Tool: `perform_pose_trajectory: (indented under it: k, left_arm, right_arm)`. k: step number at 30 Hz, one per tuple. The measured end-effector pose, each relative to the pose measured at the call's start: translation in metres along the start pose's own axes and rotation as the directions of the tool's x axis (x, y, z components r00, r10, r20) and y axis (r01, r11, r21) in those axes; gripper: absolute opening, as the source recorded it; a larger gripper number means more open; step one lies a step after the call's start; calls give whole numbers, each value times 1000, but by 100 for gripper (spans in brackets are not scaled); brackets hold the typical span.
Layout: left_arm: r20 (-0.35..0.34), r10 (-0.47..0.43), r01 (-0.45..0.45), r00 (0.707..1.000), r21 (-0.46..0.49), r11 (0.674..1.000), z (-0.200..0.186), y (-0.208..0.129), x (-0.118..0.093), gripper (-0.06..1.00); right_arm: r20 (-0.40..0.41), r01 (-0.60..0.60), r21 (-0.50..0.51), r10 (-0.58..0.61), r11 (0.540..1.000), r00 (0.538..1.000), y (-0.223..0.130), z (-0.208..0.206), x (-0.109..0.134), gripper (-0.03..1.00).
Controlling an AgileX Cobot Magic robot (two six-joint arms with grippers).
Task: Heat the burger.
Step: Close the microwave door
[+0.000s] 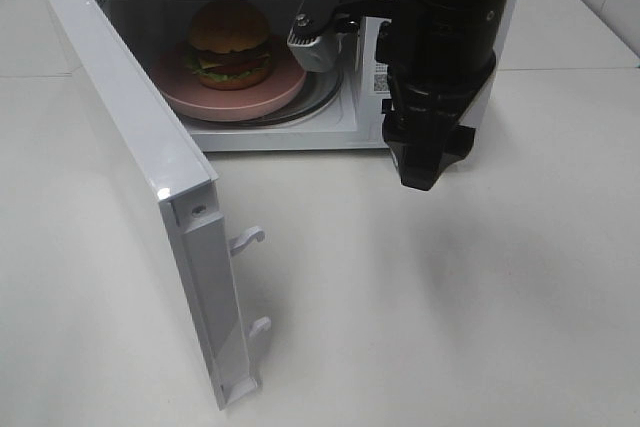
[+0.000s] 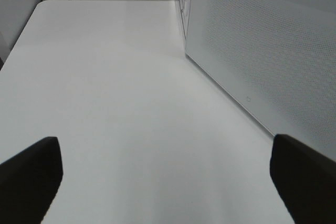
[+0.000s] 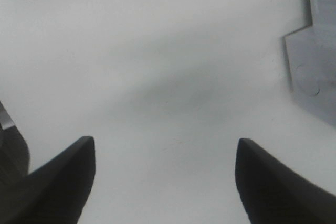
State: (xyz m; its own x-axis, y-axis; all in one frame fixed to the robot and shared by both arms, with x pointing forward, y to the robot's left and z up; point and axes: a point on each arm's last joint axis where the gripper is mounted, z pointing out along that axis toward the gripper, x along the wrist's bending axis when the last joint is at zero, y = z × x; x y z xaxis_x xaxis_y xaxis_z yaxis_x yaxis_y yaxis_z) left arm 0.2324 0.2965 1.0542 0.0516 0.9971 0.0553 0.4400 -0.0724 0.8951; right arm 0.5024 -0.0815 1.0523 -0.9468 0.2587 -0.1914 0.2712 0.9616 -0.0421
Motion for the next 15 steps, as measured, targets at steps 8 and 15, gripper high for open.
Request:
perform_pose_trajectory:
  k: [8,15]
  left_arm:
    - [0,0,0,1000,0,1000,0,0,0,99]
    - [0,0,0,1000,0,1000,0,0,0,99]
  right_arm:
    - [-4,-190,10,190,982,982,-41,-12,24,71]
    - [-3,-243,16,243,970,970,-66,-15,28,71]
